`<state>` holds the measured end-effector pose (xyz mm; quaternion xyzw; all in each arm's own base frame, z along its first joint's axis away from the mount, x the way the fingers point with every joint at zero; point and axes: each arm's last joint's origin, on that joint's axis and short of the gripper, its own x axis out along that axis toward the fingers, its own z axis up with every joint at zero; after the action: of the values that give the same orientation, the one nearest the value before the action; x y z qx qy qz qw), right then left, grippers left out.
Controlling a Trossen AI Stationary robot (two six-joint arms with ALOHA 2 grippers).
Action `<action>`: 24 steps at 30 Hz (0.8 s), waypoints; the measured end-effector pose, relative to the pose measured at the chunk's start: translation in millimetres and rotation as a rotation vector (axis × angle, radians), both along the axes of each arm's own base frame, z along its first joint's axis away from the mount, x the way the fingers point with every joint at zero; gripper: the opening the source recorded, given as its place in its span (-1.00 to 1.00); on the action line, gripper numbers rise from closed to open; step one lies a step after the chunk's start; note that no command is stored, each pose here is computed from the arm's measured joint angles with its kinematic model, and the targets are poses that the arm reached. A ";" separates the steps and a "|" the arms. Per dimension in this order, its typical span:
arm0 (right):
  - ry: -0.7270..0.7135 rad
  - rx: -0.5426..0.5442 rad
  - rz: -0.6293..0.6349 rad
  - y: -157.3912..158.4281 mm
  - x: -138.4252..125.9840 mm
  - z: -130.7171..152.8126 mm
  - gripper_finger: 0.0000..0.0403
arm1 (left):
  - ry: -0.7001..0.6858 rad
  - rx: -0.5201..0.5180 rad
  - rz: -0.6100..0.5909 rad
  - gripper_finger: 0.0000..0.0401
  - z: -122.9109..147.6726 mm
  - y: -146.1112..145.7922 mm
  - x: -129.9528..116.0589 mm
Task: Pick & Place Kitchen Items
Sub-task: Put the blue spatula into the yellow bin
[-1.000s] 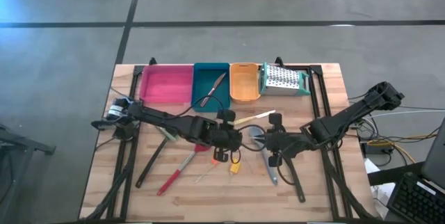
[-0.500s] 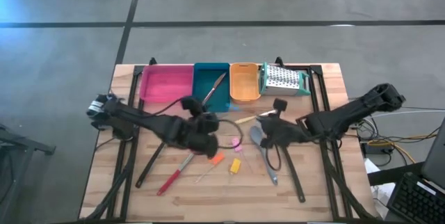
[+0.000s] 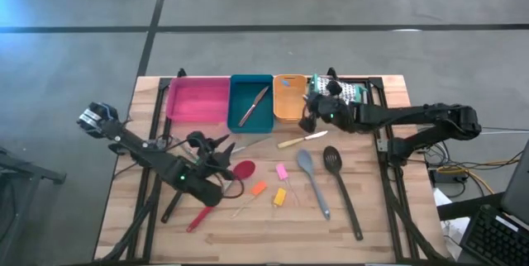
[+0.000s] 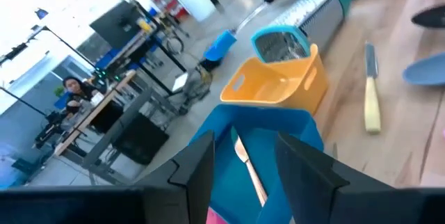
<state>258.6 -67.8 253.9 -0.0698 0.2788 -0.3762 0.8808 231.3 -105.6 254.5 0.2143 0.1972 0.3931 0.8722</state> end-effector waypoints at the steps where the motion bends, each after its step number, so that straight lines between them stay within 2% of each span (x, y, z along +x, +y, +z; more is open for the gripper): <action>1: -0.002 0.005 -0.011 -5.7 -0.5 -0.6 -0.95 | -0.011 0.002 -0.004 -0.23 -2.8 0.4 -3.3; 6: -0.029 0.070 -0.031 -31.7 1.8 -9.3 -0.95 | -0.039 -0.033 -0.058 -0.24 -10.6 5.0 -15.2; 10: 0.027 0.114 -0.055 -49.2 9.4 -26.7 -0.95 | -0.083 -0.092 -0.169 -0.26 -8.2 6.7 -19.6; 12: 0.066 0.133 -0.075 -57.4 13.4 -37.8 -0.95 | -0.113 -0.115 -0.290 -0.29 -9.5 6.3 -21.5; 14: 0.091 0.143 -0.090 -64.3 20.1 -45.9 -0.95 | -0.166 -0.115 -0.460 -0.31 -9.6 6.0 -25.2; 17: 0.119 0.156 -0.100 -70.1 28.2 -54.6 -0.95 | -0.319 -0.087 -0.664 -0.35 -7.4 8.5 -36.0; 20: 0.124 0.172 -0.108 -72.4 34.8 -59.9 -0.95 | -0.426 -0.079 -0.720 -0.36 -9.4 14.2 -47.5; 24: 0.124 0.195 -0.128 -75.9 41.6 -66.6 -0.95 | -0.473 -0.093 -0.719 -0.35 -12.9 20.6 -57.8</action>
<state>300.1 -143.6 187.2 0.0110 0.3717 -0.3977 0.8388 173.5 -85.1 241.6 0.1336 -0.0778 0.0933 0.9836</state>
